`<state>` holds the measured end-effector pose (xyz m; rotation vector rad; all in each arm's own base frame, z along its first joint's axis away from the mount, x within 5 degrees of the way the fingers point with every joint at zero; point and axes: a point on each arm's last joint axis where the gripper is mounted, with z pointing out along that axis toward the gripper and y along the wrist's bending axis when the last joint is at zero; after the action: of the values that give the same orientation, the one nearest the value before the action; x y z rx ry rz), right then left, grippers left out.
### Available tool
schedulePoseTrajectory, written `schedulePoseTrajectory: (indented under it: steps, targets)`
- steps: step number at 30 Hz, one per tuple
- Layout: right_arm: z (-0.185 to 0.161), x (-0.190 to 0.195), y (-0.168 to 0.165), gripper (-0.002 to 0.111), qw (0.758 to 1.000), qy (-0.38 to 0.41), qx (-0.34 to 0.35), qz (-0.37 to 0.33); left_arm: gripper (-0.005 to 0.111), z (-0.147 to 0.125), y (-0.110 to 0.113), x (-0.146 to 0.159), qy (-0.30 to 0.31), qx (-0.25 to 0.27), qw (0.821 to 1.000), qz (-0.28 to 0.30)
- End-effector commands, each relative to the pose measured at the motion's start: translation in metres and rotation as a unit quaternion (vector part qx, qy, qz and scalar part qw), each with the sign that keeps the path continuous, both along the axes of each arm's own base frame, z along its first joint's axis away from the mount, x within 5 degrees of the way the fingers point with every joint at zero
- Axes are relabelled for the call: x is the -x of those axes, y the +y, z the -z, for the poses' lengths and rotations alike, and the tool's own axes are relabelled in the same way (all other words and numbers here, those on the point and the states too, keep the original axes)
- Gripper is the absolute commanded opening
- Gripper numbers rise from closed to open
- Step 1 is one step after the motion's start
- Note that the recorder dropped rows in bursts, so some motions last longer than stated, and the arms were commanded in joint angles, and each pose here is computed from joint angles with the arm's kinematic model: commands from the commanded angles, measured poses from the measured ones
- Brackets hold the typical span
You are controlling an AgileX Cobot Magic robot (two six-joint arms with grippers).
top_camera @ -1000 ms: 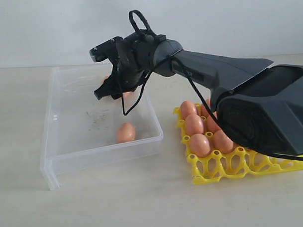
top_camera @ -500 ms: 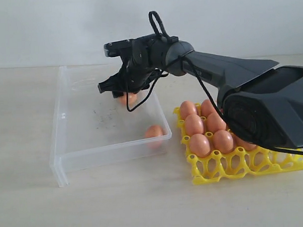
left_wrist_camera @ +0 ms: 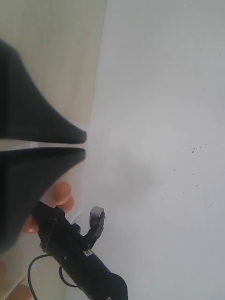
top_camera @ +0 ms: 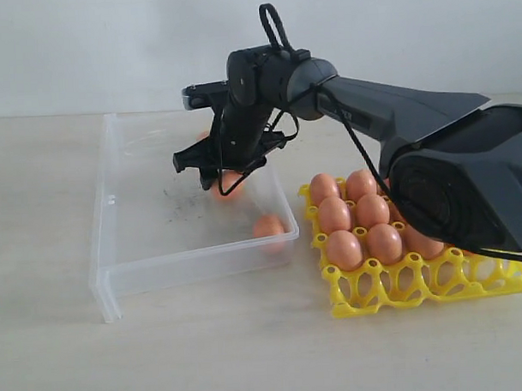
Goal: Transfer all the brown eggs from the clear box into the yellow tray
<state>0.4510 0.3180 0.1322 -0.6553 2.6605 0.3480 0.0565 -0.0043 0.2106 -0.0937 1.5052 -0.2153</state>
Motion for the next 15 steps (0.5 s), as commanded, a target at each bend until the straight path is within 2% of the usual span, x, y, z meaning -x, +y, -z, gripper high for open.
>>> schedulePoseTrajectory:
  steps: [1,10,12,15]
  targets:
    - [-0.024,0.006,-0.009,0.051,0.998,-0.008,0.051,-0.033,0.004,-0.003,0.000,0.000,-0.010,0.010,1.000,0.000]
    - [-0.033,0.020,-0.013,0.051,0.995,0.052,0.083,0.002,0.004,-0.003,0.000,0.000,-0.010,0.010,1.000,0.000]
    - [-0.035,0.022,-0.013,0.051,0.994,0.048,0.094,-0.003,0.004,-0.003,0.000,0.000,-0.010,0.010,1.000,0.000]
    - [-0.041,0.026,-0.008,0.051,0.992,0.027,0.110,-0.049,0.004,-0.003,0.000,0.000,-0.010,0.010,1.000,0.000]
